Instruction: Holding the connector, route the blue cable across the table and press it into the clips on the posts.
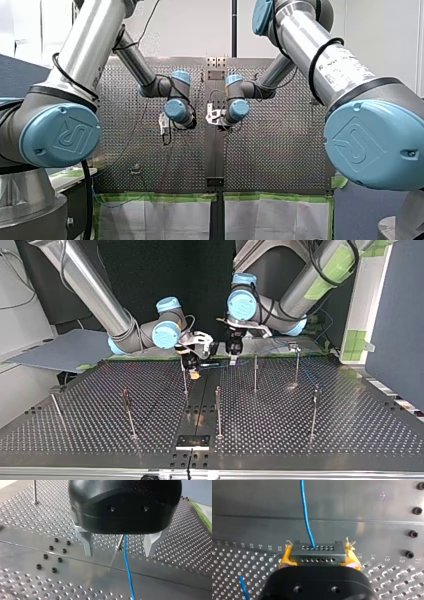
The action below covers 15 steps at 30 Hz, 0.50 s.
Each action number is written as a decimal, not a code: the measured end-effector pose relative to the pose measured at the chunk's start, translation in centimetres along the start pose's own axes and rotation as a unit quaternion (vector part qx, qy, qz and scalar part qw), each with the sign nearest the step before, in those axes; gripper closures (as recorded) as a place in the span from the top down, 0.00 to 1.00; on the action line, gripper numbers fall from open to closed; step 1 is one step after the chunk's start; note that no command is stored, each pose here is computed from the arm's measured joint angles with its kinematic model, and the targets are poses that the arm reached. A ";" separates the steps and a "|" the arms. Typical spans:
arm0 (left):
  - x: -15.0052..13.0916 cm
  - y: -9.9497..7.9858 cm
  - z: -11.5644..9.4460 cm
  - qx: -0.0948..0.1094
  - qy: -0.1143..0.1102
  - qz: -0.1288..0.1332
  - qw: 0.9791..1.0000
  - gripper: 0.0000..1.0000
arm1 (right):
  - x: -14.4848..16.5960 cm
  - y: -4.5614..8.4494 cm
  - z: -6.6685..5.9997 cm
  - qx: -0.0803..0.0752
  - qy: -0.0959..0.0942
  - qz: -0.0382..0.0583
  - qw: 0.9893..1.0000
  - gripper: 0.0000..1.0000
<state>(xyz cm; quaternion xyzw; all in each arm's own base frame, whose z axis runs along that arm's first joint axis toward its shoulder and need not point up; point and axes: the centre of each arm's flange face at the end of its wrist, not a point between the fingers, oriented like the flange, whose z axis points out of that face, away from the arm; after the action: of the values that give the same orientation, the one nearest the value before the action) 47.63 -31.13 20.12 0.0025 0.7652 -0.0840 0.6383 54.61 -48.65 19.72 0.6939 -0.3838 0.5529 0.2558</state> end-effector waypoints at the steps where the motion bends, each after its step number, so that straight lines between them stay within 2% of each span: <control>1: 0.3 0.0 0.4 -0.003 -0.001 -0.002 1.000 1.00 | 0.0 0.0 0.0 0.000 0.000 0.000 1.000 0.00; 8: 1.4 0.5 2.1 -0.019 -0.005 -0.016 1.000 1.00 | 0.0 0.2 0.1 -0.002 0.001 0.001 1.000 0.00; 15: 2.4 0.7 3.9 -0.026 -0.001 -0.020 0.999 1.00 | 0.1 0.4 0.1 -0.003 0.002 0.000 1.000 0.00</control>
<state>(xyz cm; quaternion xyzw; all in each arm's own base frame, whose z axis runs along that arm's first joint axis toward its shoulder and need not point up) 51.05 -31.20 17.04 -0.0298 0.7663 -0.0770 0.6371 54.39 -48.95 19.73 0.6922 -0.3851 0.5532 0.2580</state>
